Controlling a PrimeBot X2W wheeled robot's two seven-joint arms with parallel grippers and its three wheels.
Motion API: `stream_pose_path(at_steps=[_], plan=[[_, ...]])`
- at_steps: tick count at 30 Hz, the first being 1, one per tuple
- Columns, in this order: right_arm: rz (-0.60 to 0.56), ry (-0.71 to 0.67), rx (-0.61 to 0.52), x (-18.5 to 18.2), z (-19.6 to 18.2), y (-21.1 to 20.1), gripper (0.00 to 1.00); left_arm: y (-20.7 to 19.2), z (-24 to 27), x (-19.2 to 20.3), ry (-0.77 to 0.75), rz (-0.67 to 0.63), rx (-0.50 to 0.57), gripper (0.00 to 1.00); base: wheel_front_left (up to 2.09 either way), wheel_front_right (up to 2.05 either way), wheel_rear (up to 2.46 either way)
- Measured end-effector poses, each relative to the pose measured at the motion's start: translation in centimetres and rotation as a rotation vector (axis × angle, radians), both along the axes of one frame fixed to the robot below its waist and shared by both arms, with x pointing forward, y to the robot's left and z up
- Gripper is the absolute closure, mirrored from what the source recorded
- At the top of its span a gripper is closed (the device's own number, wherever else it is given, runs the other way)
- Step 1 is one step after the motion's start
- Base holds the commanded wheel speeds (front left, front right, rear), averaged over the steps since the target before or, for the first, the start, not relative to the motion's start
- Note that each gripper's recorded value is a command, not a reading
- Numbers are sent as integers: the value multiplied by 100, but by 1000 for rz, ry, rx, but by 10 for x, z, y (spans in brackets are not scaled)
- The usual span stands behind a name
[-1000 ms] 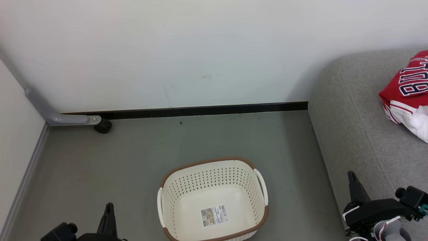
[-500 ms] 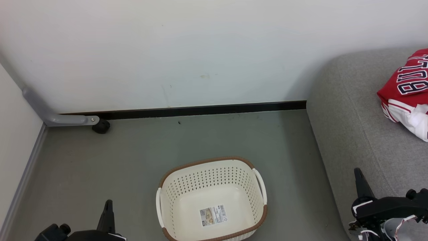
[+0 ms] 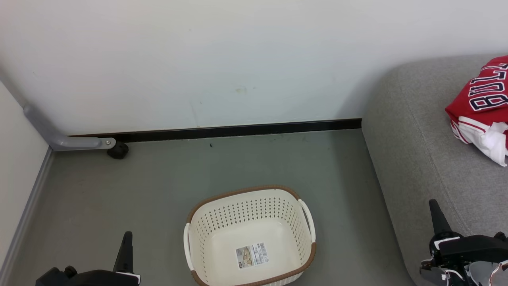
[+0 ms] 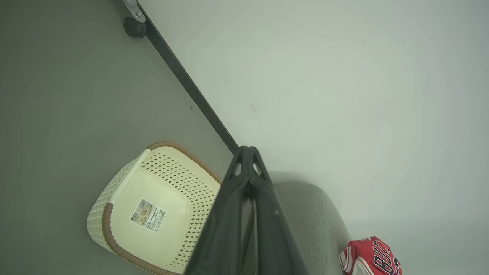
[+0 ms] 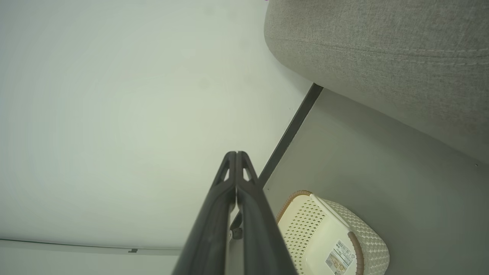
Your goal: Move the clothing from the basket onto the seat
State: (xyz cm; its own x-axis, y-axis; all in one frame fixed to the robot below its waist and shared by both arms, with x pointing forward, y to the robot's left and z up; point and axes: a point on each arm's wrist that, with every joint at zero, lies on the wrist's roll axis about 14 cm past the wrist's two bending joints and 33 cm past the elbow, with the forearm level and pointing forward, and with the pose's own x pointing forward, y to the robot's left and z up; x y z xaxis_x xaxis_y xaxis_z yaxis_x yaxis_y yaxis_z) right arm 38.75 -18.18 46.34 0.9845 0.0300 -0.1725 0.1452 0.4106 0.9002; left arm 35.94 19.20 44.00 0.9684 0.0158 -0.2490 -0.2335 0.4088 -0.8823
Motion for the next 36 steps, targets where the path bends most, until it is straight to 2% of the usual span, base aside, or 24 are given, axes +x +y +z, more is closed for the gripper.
stream_pose_path(at_steps=[29, 36], plan=[[-105, -85, 401, -3, 20, -24, 100, -2, 31, 17, -129, 35, -398, 100, 0, 0, 0], [-106, -89, 416, -4, 21, -25, 100, -2, 34, 17, -140, 32, -408, 100, 0, 0, 0]])
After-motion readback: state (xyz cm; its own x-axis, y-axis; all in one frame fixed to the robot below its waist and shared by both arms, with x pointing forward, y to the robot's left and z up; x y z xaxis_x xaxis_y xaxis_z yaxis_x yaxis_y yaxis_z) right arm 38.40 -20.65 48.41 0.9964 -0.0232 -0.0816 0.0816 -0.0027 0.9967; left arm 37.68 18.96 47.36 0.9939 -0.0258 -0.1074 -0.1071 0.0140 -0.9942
